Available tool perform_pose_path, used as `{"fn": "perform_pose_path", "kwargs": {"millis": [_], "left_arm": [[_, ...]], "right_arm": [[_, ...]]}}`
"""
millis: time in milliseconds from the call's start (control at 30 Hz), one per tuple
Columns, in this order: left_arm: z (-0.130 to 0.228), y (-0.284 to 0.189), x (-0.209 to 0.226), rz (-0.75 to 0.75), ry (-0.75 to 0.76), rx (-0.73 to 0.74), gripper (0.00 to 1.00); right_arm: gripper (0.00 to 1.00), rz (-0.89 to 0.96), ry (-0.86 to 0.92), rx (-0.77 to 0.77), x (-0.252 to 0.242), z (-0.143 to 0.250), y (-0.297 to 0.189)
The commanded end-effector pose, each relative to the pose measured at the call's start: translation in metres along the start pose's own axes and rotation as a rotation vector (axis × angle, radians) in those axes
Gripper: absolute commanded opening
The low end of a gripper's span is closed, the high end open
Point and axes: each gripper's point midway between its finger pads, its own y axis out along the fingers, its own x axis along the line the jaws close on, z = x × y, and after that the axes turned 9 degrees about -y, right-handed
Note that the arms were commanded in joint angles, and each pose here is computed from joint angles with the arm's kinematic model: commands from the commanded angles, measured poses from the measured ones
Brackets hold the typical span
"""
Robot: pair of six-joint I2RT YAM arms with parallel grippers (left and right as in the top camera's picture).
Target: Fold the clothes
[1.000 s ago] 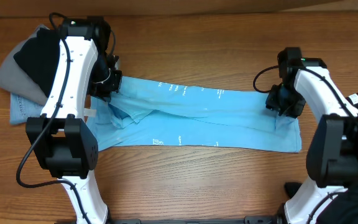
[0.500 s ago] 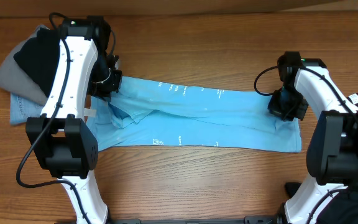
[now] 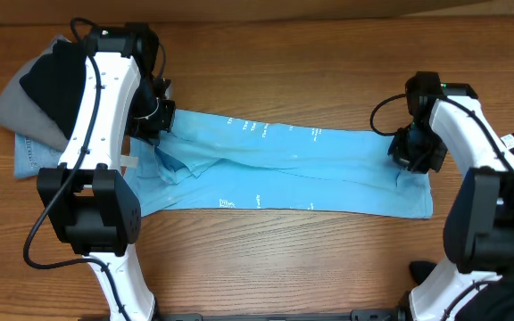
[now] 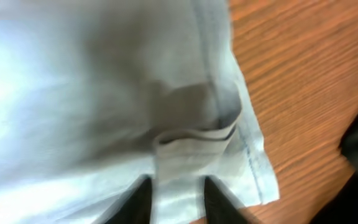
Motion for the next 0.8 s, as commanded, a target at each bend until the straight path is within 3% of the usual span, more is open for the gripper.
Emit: {"fn": "perform_pose_path", "kwargs": {"millis": [0, 133, 467, 567, 667, 767], "left_arm": [[0.001, -0.008, 0.001, -0.005, 0.002, -0.032, 0.11], [0.001, -0.008, 0.001, -0.005, 0.002, -0.033, 0.11], [0.001, -0.008, 0.001, -0.005, 0.002, -0.035, 0.11], [0.001, -0.008, 0.001, -0.005, 0.002, -0.035, 0.11], [0.001, -0.008, 0.001, -0.005, 0.002, -0.033, 0.11], [0.001, -0.008, 0.001, -0.005, 0.002, -0.033, 0.11]], "right_arm": [[0.55, -0.026, -0.024, -0.061, 0.007, -0.003, -0.017], [0.64, -0.015, -0.022, -0.083, 0.008, -0.009, -0.014], [0.61, 0.014, 0.007, -0.065, 0.005, 0.005, 0.027], [0.49, 0.032, 0.037, -0.062, 0.002, 0.008, 0.033], [0.29, 0.053, 0.053, -0.061, -0.002, 0.009, 0.032], [0.22, 0.059, 0.071, -0.051, -0.006, 0.01, 0.031]]}}
